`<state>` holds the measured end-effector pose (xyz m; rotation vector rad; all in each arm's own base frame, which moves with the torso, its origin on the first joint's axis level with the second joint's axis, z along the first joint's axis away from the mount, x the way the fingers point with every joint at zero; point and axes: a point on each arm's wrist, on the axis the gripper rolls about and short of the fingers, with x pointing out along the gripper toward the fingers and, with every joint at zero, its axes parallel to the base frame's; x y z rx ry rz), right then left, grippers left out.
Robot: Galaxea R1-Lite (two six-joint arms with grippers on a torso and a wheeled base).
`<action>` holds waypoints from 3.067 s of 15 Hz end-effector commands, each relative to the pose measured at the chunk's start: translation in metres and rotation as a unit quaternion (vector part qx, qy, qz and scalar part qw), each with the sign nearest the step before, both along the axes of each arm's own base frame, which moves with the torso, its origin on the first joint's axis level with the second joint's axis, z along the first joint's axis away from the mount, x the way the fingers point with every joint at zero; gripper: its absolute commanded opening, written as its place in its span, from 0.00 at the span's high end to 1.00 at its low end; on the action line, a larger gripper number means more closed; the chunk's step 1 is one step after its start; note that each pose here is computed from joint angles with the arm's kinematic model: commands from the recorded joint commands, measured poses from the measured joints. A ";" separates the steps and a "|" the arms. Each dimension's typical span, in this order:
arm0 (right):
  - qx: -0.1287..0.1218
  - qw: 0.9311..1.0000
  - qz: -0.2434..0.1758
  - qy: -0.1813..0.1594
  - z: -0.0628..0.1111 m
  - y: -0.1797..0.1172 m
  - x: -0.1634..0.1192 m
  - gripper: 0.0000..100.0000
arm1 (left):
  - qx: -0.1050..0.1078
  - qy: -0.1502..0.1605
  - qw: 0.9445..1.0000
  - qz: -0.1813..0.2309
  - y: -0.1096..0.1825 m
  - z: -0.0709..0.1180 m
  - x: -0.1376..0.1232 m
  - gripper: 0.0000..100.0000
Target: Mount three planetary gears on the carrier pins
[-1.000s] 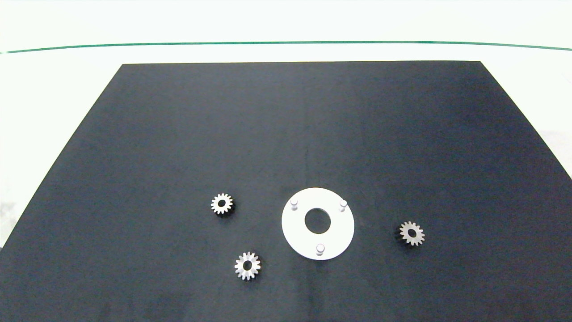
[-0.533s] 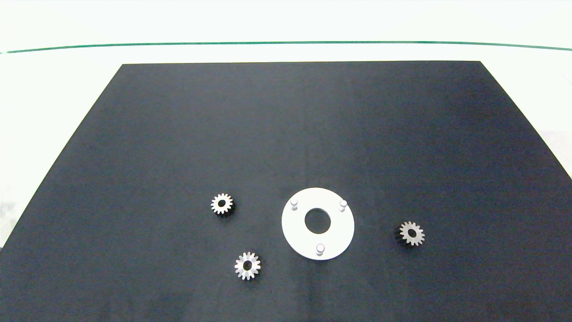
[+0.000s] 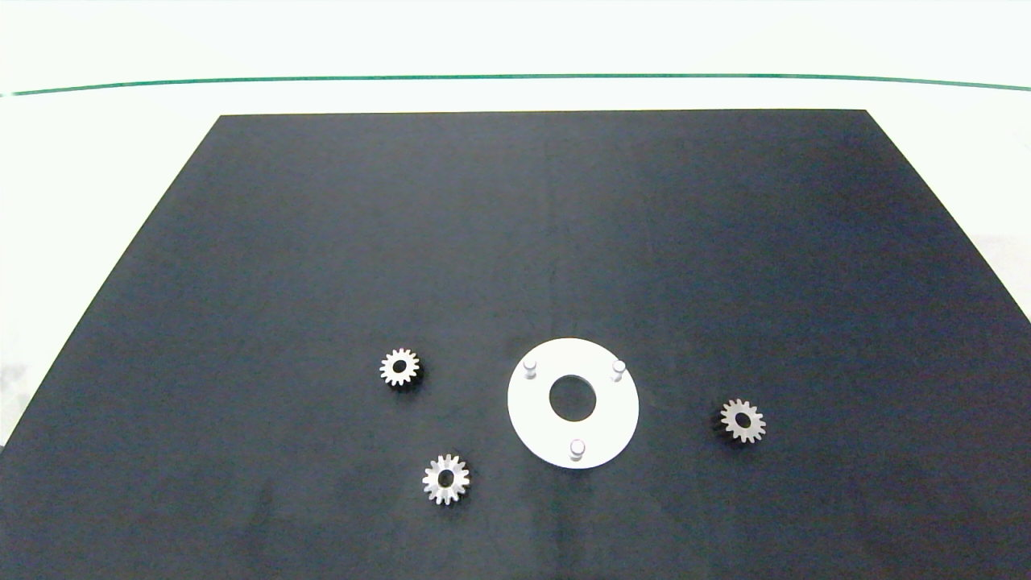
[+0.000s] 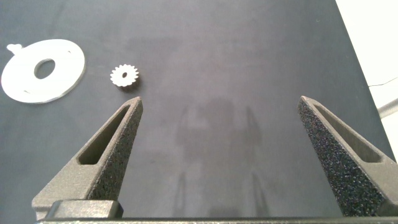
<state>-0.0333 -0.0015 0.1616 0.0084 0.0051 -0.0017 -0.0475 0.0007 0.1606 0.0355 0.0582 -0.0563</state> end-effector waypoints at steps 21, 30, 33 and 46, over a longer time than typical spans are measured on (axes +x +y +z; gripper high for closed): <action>-0.182 0.917 0.194 0.297 0.013 0.062 0.188 0.00 | 0.031 0.050 0.998 -0.005 0.001 -0.001 -0.019 0.00; -0.201 0.906 0.209 0.308 0.008 0.089 0.216 0.00 | 0.029 0.042 0.999 -0.005 0.001 -0.001 -0.021 0.00; -0.202 0.904 0.209 0.313 0.004 0.094 0.227 0.00 | 0.029 0.043 0.999 -0.004 0.001 -0.001 -0.021 0.00; -0.198 0.909 0.206 0.305 -0.004 0.106 0.252 0.17 | 0.029 0.035 0.999 -0.005 0.001 0.002 -0.023 0.00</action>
